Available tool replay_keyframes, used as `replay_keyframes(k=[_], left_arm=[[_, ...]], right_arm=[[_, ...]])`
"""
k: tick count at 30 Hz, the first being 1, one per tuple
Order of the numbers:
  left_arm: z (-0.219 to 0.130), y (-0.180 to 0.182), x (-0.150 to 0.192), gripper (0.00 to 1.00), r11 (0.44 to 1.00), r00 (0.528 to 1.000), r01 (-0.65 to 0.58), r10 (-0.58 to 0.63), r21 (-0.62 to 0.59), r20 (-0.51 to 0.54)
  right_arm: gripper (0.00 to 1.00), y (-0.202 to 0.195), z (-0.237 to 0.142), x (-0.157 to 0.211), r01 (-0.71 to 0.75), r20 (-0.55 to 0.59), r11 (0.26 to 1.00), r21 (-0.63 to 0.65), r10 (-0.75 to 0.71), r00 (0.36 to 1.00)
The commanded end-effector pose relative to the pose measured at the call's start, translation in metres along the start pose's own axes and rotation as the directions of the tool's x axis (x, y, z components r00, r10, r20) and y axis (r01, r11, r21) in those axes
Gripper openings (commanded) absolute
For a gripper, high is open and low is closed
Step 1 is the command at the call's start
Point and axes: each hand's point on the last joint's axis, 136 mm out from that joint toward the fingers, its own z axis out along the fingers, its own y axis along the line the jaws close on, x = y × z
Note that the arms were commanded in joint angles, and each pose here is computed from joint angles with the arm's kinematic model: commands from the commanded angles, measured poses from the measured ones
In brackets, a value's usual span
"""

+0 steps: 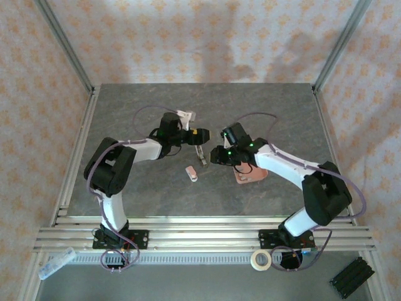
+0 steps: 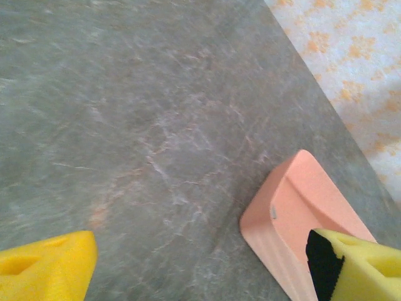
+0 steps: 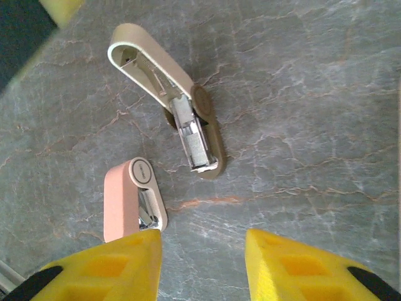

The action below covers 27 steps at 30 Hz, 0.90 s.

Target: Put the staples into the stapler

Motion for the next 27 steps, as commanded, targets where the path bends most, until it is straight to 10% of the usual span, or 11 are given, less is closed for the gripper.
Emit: replay_keyframes(k=[1,18,27], left_arm=[[0.005,-0.019,0.020,0.86,0.997,0.996,-0.003,0.009,0.072,-0.087],[-0.019,-0.072,0.065,0.84,0.977,0.981,-0.047,0.085,0.208,-0.176],[-0.067,-0.008,0.025,0.86,0.992,0.998,0.034,-0.028,-0.120,0.055]], right_arm=[[0.40,-0.011,-0.013,-0.005,-0.024,0.046,0.999,0.031,0.023,0.999],[0.40,-0.024,-0.009,-0.005,-0.080,0.036,0.996,0.041,0.079,0.996],[0.41,0.007,0.011,-0.021,-0.044,0.005,0.999,-0.028,0.044,0.999]])
